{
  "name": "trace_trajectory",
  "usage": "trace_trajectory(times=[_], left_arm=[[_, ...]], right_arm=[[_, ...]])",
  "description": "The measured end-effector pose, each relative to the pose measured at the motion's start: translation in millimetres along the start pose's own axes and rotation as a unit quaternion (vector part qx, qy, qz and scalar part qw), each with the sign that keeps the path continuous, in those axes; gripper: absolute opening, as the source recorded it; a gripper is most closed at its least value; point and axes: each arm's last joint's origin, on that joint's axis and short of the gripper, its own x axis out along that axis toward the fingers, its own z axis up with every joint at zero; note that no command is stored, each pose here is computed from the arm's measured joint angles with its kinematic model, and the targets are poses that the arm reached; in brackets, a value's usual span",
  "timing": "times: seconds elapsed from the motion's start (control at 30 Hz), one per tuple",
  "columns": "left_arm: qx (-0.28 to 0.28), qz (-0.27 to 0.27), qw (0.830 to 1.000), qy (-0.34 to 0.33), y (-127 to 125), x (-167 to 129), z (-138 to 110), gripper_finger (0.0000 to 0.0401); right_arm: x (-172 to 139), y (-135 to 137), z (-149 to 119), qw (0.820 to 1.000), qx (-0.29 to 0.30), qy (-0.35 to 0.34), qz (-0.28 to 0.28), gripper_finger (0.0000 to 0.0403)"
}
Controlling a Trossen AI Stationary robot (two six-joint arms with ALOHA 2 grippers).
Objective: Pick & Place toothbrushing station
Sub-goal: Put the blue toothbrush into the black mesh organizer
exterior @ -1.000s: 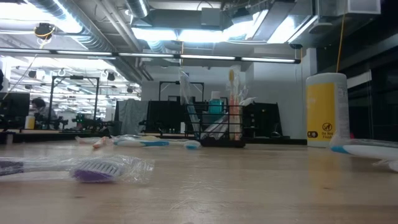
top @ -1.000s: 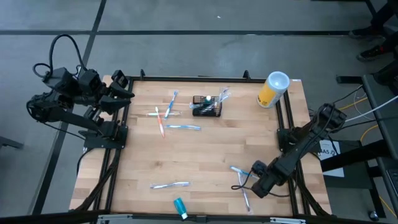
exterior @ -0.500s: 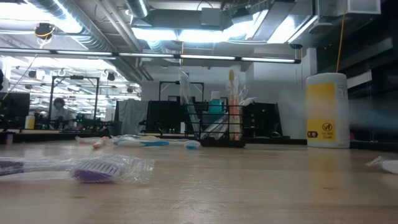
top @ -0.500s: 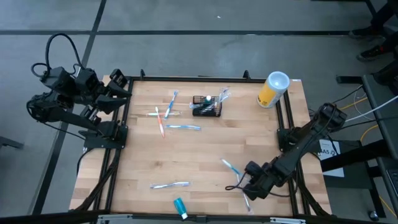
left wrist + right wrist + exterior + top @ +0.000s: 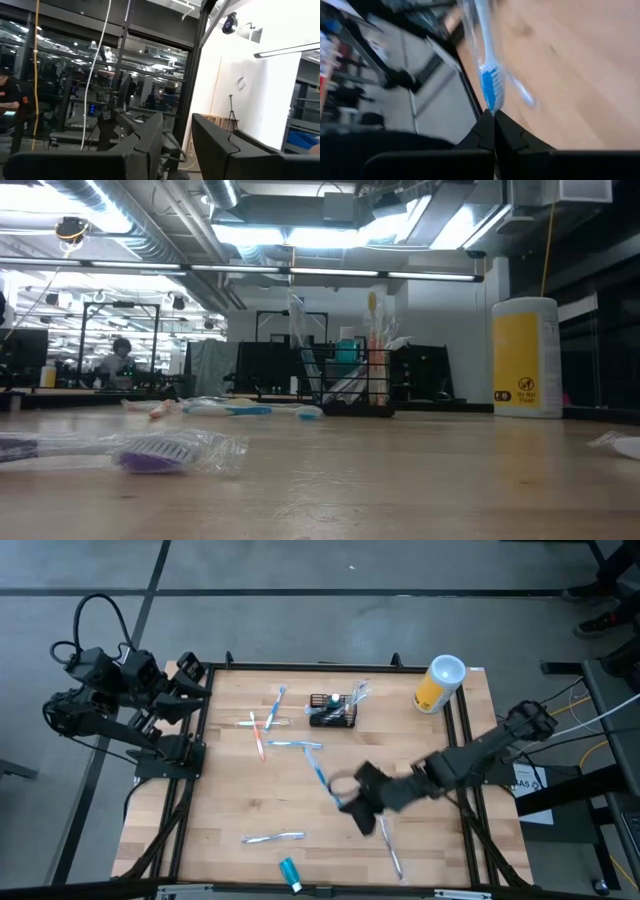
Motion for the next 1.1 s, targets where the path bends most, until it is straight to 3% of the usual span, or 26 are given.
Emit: trace_trajectory(times=[0.23, 0.43, 0.57, 0.7, 0.9, 1.1], left_arm=[[0.001, -0.026, 1.0, 0.001, -2.0, -1.3, 1.2, 0.0099], [0.018, -0.061, 0.998, -0.018, -5.2, -2.2, 6.0, 0.0096], [0.043, -0.07, 0.996, -0.034, -6.6, -3.8, 9.2, 0.0095], [0.064, -0.073, 0.994, -0.054, -8.1, -7.0, 13.7, 0.0094], [0.083, -0.065, 0.992, -0.065, -8.4, -9.2, 15.8, 0.0093], [0.087, -0.057, 0.992, -0.068, -7.9, -8.8, 16.0, 0.0093]], right_arm=[[6.4, -16.6, 65.7, 0.996, 0.027, -0.049, 0.07, 0.0001], [11.4, -32.6, 98.3, 0.974, 0.06, -0.116, 0.184, 0.0], [13.3, -55.0, 107.9, 0.93, 0.147, -0.201, 0.271, 0.0], [9.6, -81.8, 106.9, 0.861, 0.24, -0.314, 0.32, 0.0], [-2.6, -83.2, 114.6, 0.756, 0.285, -0.444, 0.388, 0.0], [18.3, -61.2, 148.2, 0.728, 0.272, -0.451, 0.438, 0.0]])
